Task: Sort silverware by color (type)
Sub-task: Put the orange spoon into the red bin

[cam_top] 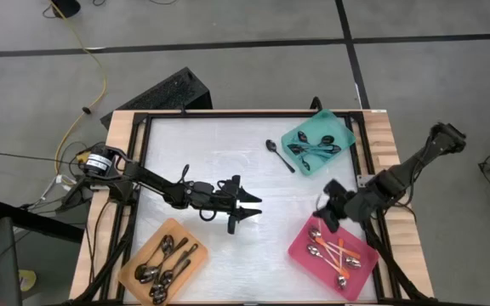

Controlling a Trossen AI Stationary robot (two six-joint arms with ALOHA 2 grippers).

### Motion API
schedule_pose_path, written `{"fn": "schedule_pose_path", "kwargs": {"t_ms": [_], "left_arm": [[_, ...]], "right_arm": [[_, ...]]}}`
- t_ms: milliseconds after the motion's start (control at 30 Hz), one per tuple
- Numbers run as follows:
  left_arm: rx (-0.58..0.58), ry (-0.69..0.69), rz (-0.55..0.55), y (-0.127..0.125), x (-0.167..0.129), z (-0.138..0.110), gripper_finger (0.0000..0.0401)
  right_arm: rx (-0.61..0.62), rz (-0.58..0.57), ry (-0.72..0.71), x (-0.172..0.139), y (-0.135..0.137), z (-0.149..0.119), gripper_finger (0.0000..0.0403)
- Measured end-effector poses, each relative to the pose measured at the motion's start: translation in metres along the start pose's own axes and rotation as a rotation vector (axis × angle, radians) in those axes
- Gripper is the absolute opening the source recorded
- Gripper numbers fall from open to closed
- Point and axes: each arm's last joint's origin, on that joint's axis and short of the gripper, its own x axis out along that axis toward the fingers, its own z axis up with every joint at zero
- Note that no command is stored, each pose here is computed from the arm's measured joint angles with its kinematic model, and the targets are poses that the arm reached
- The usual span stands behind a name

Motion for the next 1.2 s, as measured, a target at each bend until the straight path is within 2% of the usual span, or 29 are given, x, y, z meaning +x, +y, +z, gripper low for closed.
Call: {"fn": "schedule_pose_path", "kwargs": {"t_ms": [67,200,467,600,833,1200], "left_arm": [[0.000,0.001,0.000,0.000,0.000,0.000,0.0165],[0.000,0.000,0.001,0.000,0.000,0.000,0.0165],[-0.019,0.038,0.015,0.001,0.000,-0.004,0.0165],[-0.018,0.038,0.021,0.002,0.000,-0.004,0.0165],[-0.018,0.038,0.023,0.002,0.000,-0.004,0.0165],[-0.017,0.047,0.026,0.002,0.000,-0.005,0.0165]], "right_arm": [[0.026,0.018,0.100,0.000,0.003,-0.011,0.0007],[0.072,0.007,0.198,0.004,0.010,-0.034,0.0012],[0.148,-0.134,0.349,0.022,0.017,-0.094,0.0011],[0.185,-0.211,0.397,0.030,0.015,-0.113,0.0011],[0.196,-0.290,0.394,0.043,0.011,-0.122,0.0012],[0.124,-0.289,0.412,0.047,0.010,-0.119,0.0044]]}}
